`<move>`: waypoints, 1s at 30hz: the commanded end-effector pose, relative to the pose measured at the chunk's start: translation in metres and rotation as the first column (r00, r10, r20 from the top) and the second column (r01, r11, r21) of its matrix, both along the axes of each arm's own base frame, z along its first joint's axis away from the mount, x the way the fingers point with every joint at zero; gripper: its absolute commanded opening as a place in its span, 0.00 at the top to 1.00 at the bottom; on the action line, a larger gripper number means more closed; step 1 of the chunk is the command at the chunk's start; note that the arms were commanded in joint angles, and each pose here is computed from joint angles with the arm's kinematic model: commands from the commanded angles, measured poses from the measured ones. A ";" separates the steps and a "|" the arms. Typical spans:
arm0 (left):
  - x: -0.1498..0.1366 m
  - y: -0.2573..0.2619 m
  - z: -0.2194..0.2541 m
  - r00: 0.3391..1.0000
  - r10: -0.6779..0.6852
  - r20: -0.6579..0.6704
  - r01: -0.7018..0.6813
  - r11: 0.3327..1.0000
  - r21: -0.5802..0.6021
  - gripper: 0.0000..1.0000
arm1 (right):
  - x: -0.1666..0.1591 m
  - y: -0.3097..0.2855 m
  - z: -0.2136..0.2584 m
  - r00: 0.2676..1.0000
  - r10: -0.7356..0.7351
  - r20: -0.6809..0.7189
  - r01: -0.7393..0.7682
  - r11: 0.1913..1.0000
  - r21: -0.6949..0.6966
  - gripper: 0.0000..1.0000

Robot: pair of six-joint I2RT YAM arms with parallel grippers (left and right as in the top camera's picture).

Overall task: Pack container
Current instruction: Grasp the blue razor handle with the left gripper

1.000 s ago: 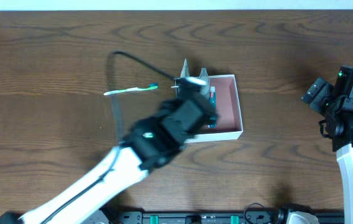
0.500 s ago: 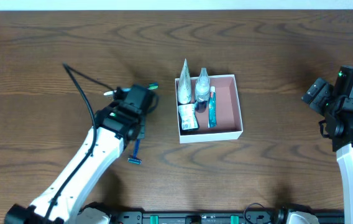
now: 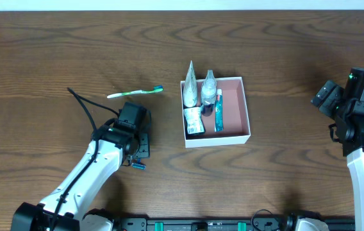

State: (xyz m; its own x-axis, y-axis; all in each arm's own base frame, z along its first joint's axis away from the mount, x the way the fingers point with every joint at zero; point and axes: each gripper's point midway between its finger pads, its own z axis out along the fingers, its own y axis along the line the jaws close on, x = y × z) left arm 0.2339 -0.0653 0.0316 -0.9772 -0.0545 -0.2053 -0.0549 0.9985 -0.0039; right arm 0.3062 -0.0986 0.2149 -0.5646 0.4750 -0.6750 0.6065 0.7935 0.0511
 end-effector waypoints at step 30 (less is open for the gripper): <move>-0.009 -0.007 -0.043 0.996 -0.022 -0.090 0.019 0.999 -0.034 0.92 | -0.002 -0.005 0.001 1.000 -0.019 0.000 0.019 1.000 -0.010 0.01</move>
State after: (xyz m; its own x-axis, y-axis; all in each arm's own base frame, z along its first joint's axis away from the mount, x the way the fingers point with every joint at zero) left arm 0.2306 -0.0739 -0.0057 -0.9894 -0.0394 -0.1400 -0.0349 0.9988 -0.0341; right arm 0.3062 -0.0986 0.2149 -0.5644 0.4753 -0.6749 0.6067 0.7933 0.0514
